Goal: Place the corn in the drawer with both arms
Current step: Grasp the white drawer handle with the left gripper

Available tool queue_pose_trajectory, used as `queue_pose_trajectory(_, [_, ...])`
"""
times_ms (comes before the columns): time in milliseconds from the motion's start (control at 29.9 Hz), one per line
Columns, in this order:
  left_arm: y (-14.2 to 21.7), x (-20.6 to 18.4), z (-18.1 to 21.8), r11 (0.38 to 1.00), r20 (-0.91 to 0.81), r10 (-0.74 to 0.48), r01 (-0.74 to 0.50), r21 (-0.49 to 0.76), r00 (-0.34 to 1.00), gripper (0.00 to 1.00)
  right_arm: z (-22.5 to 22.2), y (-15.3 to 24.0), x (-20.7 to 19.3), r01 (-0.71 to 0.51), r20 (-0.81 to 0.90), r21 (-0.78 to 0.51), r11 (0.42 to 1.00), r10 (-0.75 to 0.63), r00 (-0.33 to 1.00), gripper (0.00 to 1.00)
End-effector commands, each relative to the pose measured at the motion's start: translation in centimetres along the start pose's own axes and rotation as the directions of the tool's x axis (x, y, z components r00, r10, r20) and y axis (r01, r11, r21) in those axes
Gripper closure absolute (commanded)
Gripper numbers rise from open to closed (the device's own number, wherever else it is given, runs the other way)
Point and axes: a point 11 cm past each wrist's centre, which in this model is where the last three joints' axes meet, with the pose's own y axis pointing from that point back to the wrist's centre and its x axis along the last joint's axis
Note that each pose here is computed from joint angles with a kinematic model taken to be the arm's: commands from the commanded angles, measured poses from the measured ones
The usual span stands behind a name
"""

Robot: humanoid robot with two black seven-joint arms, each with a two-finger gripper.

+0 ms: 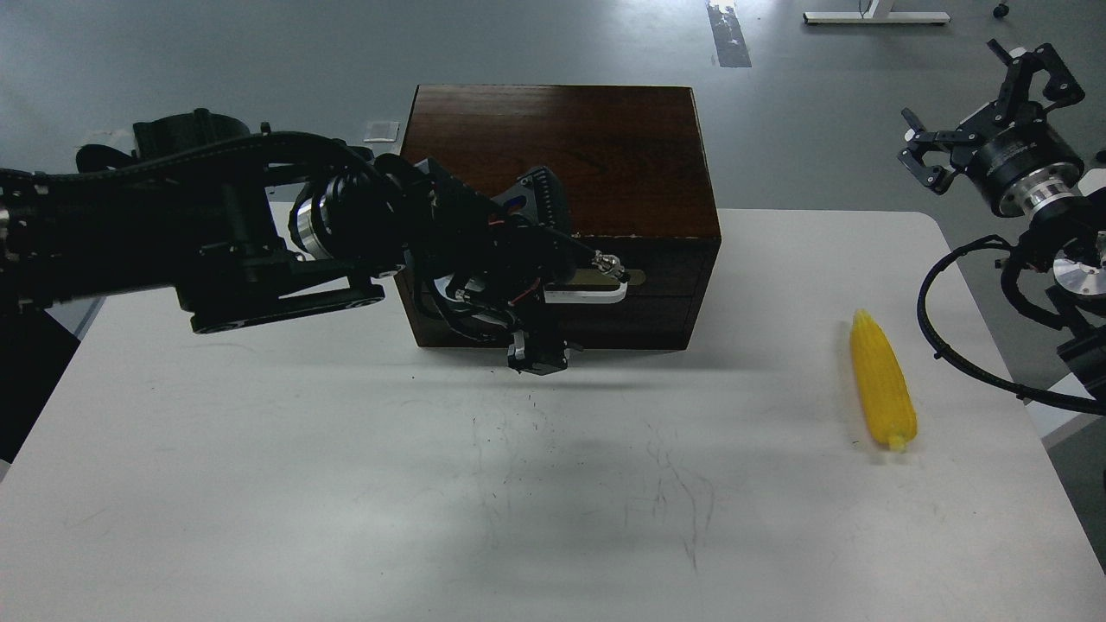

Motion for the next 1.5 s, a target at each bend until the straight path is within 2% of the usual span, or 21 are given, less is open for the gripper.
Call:
queue_pose_trajectory(0, [-0.2,-0.4,-0.4,1.000,-0.013,-0.009,0.009,0.010,1.000,0.16,0.0,0.0,0.0,0.000,0.001,0.003,1.000,0.000,1.000,0.00])
queue_pose_trajectory(167, [-0.7,-1.3,-0.3,1.000,-0.033,-0.020,0.020,0.005,0.999,0.17,-0.1,0.0,0.1,-0.004,0.000,0.004,1.000,0.004,1.000,0.00])
queue_pose_trajectory(234, [-0.6,-1.3,-0.4,1.000,-0.033,-0.020,0.020,0.006,0.999,0.22,-0.1,0.0,0.1,-0.004,0.000,0.004,1.000,0.004,1.000,0.00])
queue_pose_trajectory(468, [-0.9,-1.6,-0.3,0.999,-0.015,-0.040,0.040,0.010,0.999,0.23,0.0,0.0,0.1,-0.005,0.001,0.003,1.000,0.005,1.000,0.00])
queue_pose_trajectory(568, [-1.0,-1.9,-0.3,0.998,-0.002,-0.054,0.054,0.013,0.999,0.39,-0.1,0.1,0.2,-0.006,0.002,0.004,1.000,0.006,1.000,0.00])
queue_pose_trajectory(702, [-1.1,-2.2,-0.2,0.998,-0.005,-0.060,0.060,0.010,0.998,0.49,-0.2,0.0,0.1,-0.004,0.007,0.011,1.000,0.004,1.000,0.00])
queue_pose_trajectory(1336, [-0.9,-2.2,0.0,0.998,0.002,-0.060,0.060,0.003,0.998,0.49,-0.3,-0.1,0.0,-0.003,0.008,0.013,1.000,0.003,1.000,0.00])
queue_pose_trajectory(1470, [-0.9,-2.0,-0.1,0.998,0.006,-0.058,0.058,0.004,0.998,0.52,-0.3,-0.1,0.0,-0.003,0.008,0.013,1.000,0.003,1.000,0.00])
